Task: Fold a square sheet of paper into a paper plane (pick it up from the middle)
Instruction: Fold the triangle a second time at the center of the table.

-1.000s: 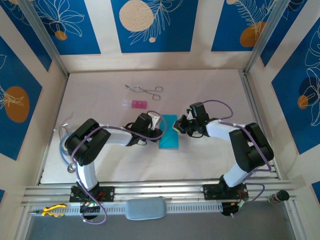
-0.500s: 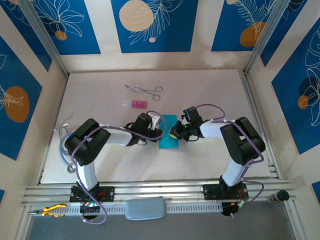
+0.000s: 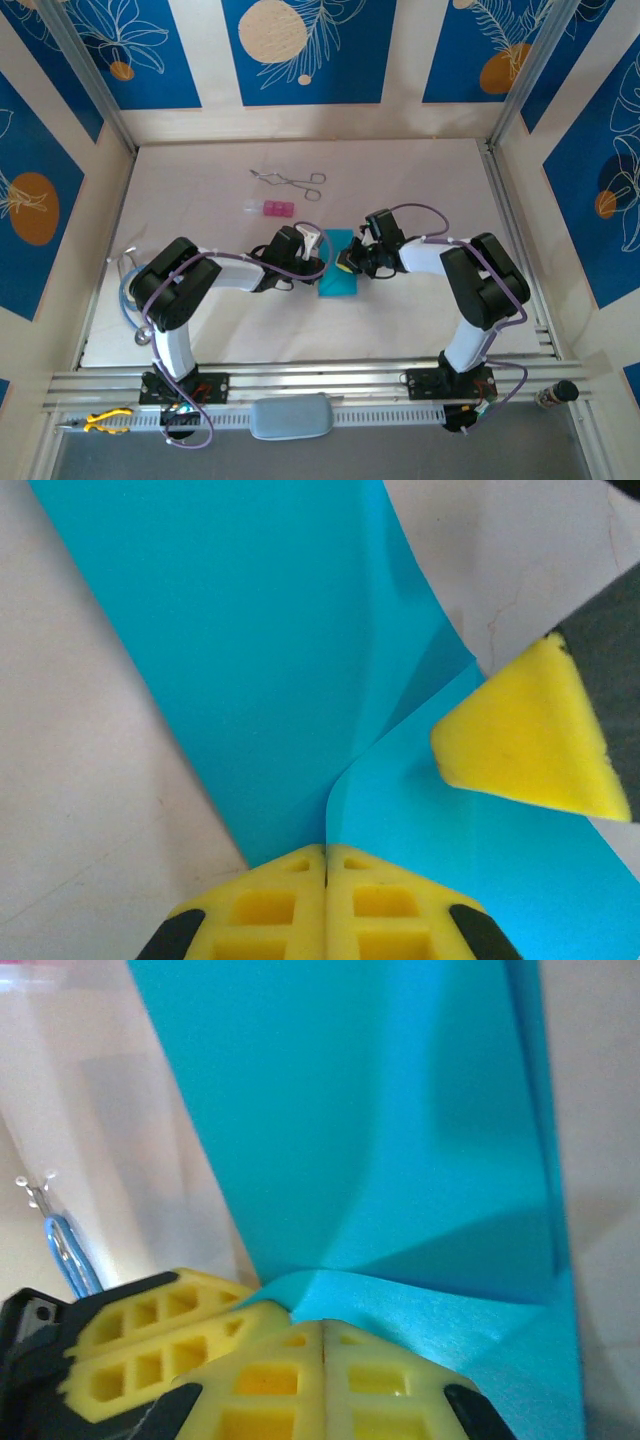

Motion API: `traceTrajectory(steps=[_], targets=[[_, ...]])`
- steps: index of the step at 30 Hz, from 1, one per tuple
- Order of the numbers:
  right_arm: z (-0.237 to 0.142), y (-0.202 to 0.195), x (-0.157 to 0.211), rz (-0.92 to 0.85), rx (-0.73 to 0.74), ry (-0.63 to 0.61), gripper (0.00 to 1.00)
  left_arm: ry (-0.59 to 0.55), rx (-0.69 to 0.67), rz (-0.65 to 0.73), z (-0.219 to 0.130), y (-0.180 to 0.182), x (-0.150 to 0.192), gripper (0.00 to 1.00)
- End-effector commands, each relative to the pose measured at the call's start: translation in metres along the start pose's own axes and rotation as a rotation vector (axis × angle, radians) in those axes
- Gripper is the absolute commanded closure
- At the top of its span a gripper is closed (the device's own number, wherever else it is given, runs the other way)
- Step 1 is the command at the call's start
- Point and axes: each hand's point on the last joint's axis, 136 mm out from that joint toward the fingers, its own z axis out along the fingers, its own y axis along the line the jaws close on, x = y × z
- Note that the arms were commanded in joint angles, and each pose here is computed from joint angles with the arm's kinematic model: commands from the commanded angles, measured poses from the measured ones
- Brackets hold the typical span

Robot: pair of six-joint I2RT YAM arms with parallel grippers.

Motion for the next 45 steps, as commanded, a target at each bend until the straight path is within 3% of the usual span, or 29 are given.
traceTrajectory(steps=[1,12,16,21,31,37,45], targets=[[0.007,-0.008,0.003,0.002,0.023,0.021,1.0,0.06,-0.02,-0.016,-0.001,0.009,0.014,1.0],[0.014,-0.048,0.017,0.044,0.12,0.023,1.0,0.038,-0.005,-0.027,-0.007,0.001,0.002,1.0],[0.015,-0.049,0.018,0.041,0.122,0.027,1.0,0.011,0.005,-0.023,-0.024,-0.012,-0.018,0.75],[0.016,-0.048,0.018,0.038,0.124,0.028,1.0,-0.017,-0.009,-0.061,-0.049,-0.02,-0.033,0.71],[0.013,-0.048,0.017,0.038,0.135,0.024,1.0,0.175,0.295,-0.243,-0.044,-0.076,-0.015,0.98],[0.012,-0.047,0.016,0.037,0.139,0.024,1.0,0.272,0.335,-0.282,-0.032,-0.081,-0.002,0.99],[0.013,-0.048,0.018,0.042,0.149,0.032,1.0,0.346,0.284,-0.306,-0.02,-0.072,0.013,0.99]])
